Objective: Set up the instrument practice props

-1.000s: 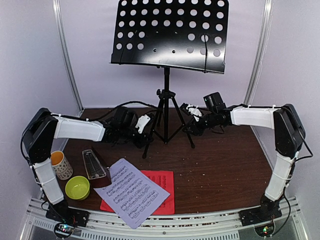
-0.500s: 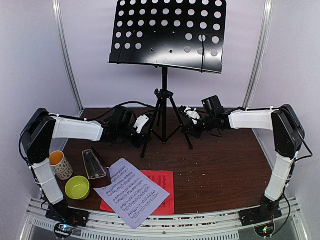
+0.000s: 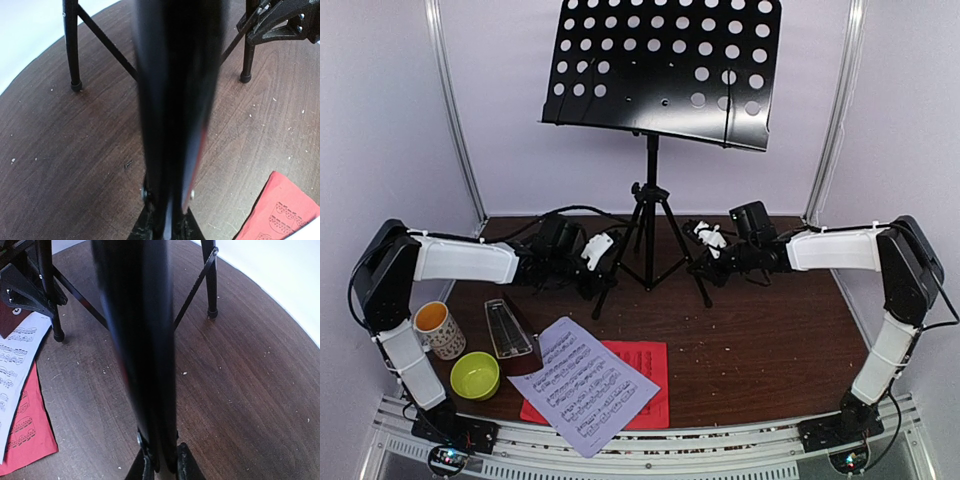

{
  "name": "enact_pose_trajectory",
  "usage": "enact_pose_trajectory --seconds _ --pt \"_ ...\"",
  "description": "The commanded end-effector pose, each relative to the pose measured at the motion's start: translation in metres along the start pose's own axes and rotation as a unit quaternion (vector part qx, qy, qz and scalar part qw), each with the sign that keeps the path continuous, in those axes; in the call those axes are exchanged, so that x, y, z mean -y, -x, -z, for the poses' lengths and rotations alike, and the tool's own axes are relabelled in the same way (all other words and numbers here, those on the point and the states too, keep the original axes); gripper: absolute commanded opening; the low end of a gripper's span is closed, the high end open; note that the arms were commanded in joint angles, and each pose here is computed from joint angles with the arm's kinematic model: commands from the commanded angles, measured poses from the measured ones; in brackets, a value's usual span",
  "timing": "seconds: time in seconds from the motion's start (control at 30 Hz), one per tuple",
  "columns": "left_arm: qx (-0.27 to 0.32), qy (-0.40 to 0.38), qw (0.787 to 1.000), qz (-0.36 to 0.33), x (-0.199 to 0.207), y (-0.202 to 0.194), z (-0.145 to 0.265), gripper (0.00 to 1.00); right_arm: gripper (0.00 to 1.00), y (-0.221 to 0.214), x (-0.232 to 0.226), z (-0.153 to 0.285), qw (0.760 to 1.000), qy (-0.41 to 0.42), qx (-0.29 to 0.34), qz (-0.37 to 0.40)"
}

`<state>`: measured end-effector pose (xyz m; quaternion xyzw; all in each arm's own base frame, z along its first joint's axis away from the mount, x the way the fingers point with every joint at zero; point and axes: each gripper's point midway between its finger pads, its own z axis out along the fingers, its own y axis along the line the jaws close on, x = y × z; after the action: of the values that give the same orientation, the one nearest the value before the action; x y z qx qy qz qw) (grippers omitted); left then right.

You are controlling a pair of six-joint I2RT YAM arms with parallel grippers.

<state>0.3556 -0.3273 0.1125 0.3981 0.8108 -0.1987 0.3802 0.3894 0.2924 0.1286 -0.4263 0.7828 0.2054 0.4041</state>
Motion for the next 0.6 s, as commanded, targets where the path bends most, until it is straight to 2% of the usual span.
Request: enact_pose_trajectory --seconds 0.0,0.33,0.57 --pt "0.0 0.041 0.999 0.02 -0.02 0.0 0.022 0.0 0.0 -0.014 0.017 0.018 0.997 -0.056 -0.023 -0.053" --pt "-0.032 0.045 0.998 0.031 -0.019 -0.029 0.032 0.0 0.0 -0.028 0.02 0.035 0.989 -0.096 -0.045 -0.099" --pt "-0.037 0.049 0.997 0.038 -0.02 -0.038 0.029 0.0 0.0 -0.034 0.029 0.044 0.984 -0.13 -0.066 -0.099"
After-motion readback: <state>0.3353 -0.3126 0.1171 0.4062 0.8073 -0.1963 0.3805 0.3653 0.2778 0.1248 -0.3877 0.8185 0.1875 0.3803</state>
